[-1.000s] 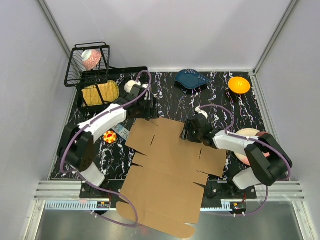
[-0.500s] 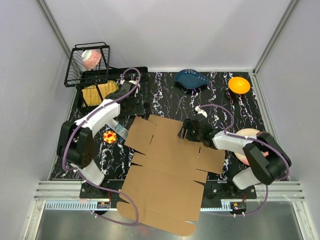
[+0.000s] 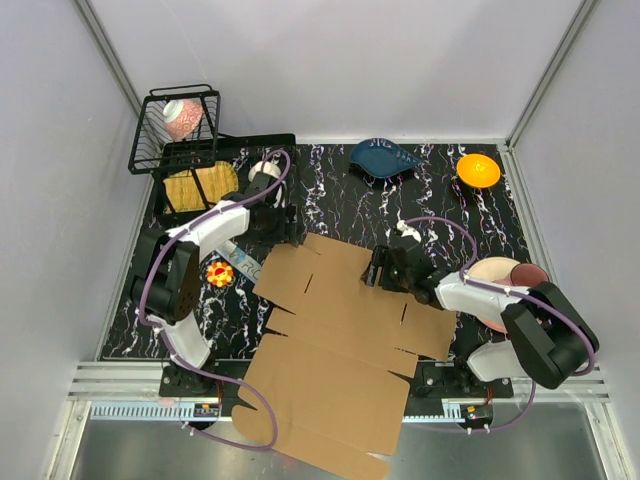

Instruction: Fold the paper box

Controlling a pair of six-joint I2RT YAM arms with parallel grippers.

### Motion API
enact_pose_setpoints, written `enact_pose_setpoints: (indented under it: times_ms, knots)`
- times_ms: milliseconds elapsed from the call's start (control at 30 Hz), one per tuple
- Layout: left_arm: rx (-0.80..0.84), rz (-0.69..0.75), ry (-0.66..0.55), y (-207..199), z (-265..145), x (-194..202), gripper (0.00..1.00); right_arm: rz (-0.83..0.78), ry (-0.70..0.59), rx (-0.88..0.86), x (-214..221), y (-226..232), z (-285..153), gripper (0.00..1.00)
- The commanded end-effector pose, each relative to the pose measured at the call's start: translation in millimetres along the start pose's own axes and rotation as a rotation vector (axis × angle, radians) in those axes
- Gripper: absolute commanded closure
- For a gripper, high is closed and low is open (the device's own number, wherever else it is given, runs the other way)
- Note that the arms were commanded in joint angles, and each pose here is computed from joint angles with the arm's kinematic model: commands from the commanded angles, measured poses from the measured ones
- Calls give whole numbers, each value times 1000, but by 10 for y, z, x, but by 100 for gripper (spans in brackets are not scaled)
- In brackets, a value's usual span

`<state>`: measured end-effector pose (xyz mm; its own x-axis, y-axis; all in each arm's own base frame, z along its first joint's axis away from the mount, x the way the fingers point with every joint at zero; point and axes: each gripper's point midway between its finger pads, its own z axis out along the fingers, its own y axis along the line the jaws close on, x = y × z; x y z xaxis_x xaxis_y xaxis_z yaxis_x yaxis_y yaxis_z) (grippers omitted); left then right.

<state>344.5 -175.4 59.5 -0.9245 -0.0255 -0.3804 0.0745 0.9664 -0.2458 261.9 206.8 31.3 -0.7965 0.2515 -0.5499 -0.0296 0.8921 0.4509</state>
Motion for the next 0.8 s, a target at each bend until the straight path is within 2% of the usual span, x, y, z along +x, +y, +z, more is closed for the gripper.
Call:
enact_pose_setpoints:
  times_ms: [0,167,300,500,633,667,767]
  knots:
    - [122,40,-24,-207,-59,-56,25,-32,64,23,161,-89,-87,25]
    - [202,44,-15,-331,-30,-14,38,-33,62,8,146,-51,-107,25]
    - [275,50,-16,-436,-75,34,57,-39,42,-11,87,-1,-168,25]
    - [351,73,-56,-548,-238,25,76,-47,9,-70,-83,190,-333,23]
    - [395,81,-103,-615,-367,16,91,-64,-39,-95,-273,318,-483,21]
    - [411,89,-139,-647,-446,-33,97,-70,-39,-89,-291,318,-517,20]
    - [421,110,-188,-677,-568,-26,100,-89,-98,-100,-491,413,-662,16]
